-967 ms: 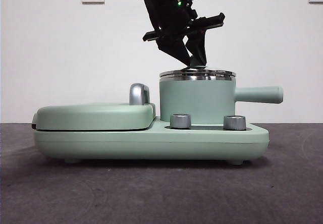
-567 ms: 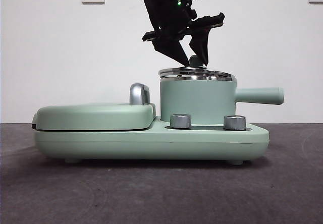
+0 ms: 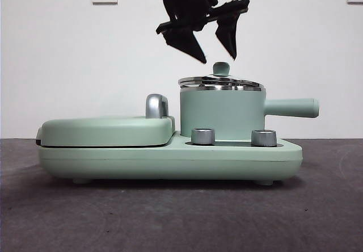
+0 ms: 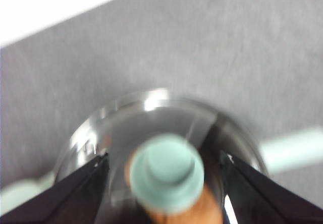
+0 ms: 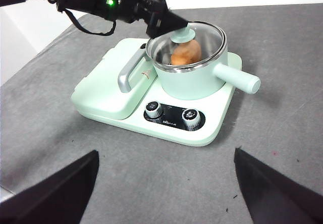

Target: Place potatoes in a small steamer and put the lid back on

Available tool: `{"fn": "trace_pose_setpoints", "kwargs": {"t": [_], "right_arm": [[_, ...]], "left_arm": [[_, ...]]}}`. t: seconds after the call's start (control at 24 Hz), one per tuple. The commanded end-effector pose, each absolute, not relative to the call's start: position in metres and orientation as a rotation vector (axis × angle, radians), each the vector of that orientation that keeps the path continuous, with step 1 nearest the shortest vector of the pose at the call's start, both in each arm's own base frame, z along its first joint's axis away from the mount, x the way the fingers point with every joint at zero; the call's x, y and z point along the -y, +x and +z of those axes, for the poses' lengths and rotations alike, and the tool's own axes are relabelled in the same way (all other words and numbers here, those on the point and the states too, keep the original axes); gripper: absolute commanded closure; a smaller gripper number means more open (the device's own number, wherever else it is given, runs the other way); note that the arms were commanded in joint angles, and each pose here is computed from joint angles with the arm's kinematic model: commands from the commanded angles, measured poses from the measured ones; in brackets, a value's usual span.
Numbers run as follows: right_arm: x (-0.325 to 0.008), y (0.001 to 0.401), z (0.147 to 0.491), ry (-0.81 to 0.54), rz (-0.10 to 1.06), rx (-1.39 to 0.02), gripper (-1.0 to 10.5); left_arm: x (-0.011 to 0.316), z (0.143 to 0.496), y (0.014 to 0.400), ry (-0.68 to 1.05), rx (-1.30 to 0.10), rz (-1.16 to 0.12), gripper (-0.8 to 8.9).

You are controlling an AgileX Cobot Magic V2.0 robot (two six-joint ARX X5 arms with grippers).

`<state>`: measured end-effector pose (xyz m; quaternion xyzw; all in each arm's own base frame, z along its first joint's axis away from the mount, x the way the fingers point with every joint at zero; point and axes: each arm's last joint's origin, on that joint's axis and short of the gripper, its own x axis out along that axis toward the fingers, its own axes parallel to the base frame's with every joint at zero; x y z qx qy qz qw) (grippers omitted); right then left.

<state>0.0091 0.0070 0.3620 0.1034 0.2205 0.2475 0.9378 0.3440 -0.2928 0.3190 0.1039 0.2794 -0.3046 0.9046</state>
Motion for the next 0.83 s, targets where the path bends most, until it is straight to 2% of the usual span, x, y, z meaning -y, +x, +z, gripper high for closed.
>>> {"fn": "trace_pose_setpoints", "kwargs": {"t": [0.04, 0.12, 0.29, 0.62, 0.71, 0.83], "right_arm": [[-0.006, 0.008, 0.364, 0.209, 0.511, -0.436, 5.3], [-0.006, 0.008, 0.364, 0.208, 0.510, -0.436, 5.3], [-0.006, 0.009, 0.366, 0.210, 0.494, -0.417, 5.3], [-0.012, 0.017, 0.368, 0.179, 0.543, -0.429, 5.3], [-0.016, 0.022, 0.368, 0.174, 0.564, -0.459, 5.3], [-0.020, 0.028, 0.368, 0.171, 0.576, -0.482, 5.3]], "left_arm": [[0.296, 0.323, 0.343, 0.213, -0.578, -0.631, 4.57], [0.291, 0.332, 0.338, 0.214, -0.579, -0.631, 4.57], [0.265, 0.380, 0.309, 0.220, -0.521, -0.641, 4.58], [0.161, 0.479, 0.184, 0.220, -0.495, -0.660, 4.72], [0.133, 0.490, 0.152, 0.214, -0.483, -0.663, 4.72], [0.109, 0.488, 0.125, 0.205, -0.463, -0.664, 4.72]]}}
